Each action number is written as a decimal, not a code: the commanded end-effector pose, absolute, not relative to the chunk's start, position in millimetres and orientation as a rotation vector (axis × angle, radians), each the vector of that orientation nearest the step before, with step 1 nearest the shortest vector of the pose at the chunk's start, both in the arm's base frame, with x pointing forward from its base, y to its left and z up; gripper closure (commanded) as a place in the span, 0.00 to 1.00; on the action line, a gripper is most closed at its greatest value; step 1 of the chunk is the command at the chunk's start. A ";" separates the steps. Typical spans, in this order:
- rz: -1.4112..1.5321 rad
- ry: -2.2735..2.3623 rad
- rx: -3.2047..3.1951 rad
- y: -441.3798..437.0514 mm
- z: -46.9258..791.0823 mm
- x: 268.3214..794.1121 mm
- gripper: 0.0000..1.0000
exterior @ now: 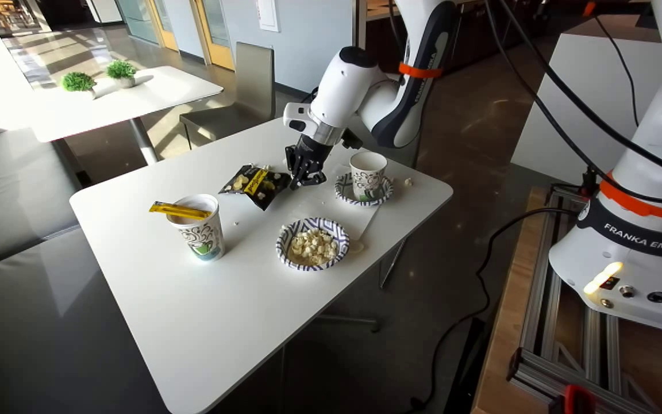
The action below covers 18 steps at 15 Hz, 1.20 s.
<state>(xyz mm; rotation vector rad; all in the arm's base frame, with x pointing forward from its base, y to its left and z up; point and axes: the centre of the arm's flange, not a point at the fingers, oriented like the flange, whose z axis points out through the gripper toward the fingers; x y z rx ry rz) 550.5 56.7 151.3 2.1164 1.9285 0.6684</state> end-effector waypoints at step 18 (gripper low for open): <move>0.726 1.919 2.132 57.2 138.0 578.1 1.00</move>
